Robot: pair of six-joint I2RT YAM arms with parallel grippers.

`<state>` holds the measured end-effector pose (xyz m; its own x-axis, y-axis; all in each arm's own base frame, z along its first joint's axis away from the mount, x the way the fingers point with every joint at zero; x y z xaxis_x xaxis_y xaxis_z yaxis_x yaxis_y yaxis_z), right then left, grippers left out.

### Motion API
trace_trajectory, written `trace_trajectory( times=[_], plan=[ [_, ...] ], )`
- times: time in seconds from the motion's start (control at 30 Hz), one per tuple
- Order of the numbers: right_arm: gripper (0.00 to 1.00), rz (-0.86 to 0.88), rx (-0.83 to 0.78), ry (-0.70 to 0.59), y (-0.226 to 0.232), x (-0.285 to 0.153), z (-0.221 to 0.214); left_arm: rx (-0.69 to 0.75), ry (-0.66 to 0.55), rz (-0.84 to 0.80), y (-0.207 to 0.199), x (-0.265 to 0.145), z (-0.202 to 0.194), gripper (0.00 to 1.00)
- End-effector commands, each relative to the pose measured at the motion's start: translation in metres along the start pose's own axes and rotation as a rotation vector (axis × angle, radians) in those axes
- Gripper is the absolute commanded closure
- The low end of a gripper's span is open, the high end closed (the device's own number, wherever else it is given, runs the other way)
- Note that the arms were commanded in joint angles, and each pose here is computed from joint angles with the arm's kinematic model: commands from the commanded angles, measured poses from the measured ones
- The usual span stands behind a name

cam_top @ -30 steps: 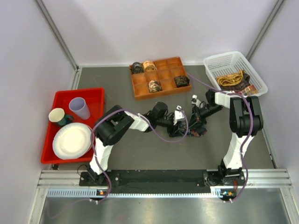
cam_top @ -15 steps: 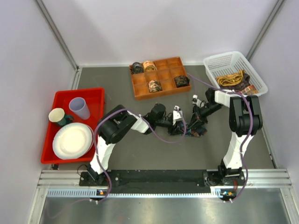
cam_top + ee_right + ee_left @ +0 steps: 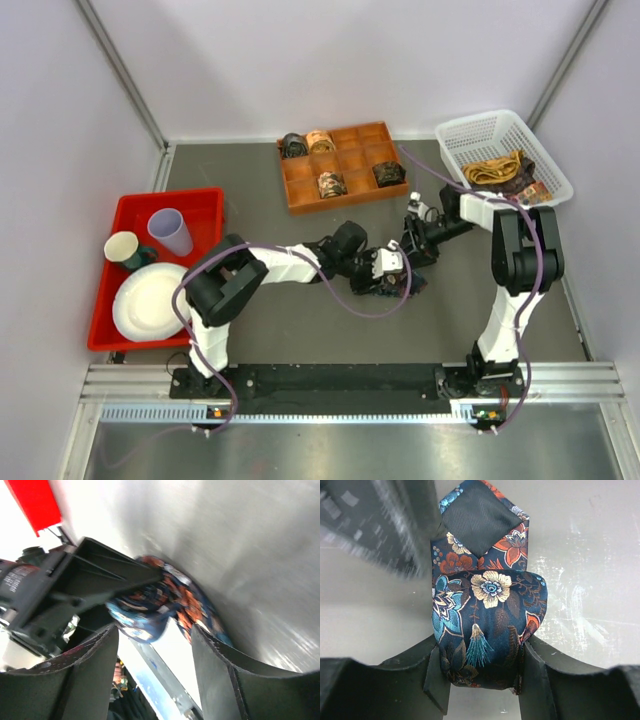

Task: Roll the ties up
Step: Roll the tie at the center of the board.

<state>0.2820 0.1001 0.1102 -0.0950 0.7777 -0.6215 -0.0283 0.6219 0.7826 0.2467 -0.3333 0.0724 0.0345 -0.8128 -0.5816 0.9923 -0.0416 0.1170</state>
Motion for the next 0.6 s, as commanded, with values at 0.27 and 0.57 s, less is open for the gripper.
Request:
trace_trajectory(
  times=[0.27, 0.57],
  plan=[
    [0.53, 0.041, -0.072, 0.047, 0.015, 0.028, -0.011, -0.183, 0.43, -0.051, -0.024, 0.003, -0.062, 0.73],
    [1.0, -0.08, -0.117, 0.057, -0.007, 0.039, -0.01, -0.275, 0.229, -0.076, -0.019, -0.003, -0.052, 0.42]
  ],
)
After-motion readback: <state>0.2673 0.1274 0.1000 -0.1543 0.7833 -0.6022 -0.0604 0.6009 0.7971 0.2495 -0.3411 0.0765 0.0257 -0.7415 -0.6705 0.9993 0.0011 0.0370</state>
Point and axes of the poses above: each gripper's point midway between its finger pads, its own x axis out along the fingers, its own y axis along the line the jaws close on, z = x × y, the point moved 8 cm from there along -x, back along the fingers, and after that the axes turned 4 degrees about x, right-handed, at the moved point
